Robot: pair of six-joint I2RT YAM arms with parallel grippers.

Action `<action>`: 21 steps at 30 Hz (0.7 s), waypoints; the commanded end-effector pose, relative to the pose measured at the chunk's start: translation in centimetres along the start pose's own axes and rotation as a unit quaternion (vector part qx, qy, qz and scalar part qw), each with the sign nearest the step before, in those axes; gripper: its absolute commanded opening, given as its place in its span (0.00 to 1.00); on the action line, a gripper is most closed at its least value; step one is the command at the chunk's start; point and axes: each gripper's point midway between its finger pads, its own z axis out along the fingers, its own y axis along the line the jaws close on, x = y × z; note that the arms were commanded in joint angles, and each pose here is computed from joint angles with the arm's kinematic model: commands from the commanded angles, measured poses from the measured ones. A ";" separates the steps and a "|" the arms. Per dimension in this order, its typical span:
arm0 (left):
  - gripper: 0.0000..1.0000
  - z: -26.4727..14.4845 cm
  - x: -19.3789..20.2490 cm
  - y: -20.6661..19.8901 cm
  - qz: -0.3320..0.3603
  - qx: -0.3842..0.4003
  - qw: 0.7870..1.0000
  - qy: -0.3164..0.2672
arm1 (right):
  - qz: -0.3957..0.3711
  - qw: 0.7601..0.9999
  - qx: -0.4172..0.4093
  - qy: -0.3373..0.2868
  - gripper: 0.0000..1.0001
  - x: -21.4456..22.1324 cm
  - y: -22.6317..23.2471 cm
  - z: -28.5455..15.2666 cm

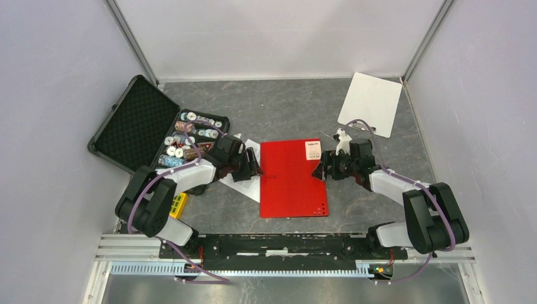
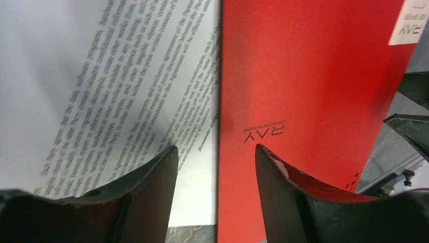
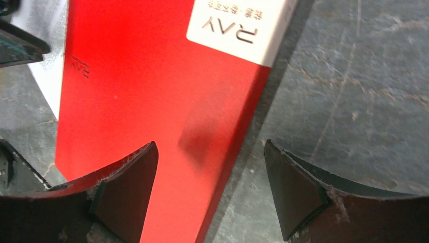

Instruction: Put the files into the folder

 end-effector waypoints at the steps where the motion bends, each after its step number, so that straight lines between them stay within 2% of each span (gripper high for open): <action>1: 0.63 1.5 0.2 -0.9 -0.005 0.033 0.999 0.009 | -0.013 1.000 -0.019 -0.009 0.84 -0.1 0.2 1.1; 9: 0.61 2.7 0.8 -1.2 -0.009 0.048 0.999 0.020 | 0.038 0.982 -0.174 -0.065 0.85 -1.7 5.7 0.6; 13: 0.61 2.6 0.5 -1.7 -0.007 0.054 0.998 0.017 | 0.082 0.955 -0.260 -0.117 0.84 -3.4 8.7 -1.4; 17: 0.61 2.6 0.4 -2.1 -0.007 0.060 0.998 0.019 | 0.100 0.916 -0.349 -0.170 0.80 -5.7 11.7 -4.4; 19: 0.61 2.7 0.5 -2.3 -0.007 0.063 0.998 0.021 | 0.107 0.906 -0.371 -0.175 0.78 -6.0 12.3 -4.9; 21: 0.61 2.8 0.5 -2.5 -0.006 0.065 0.998 0.022 | 0.111 0.906 -0.373 -0.168 0.76 -5.8 12.1 -4.5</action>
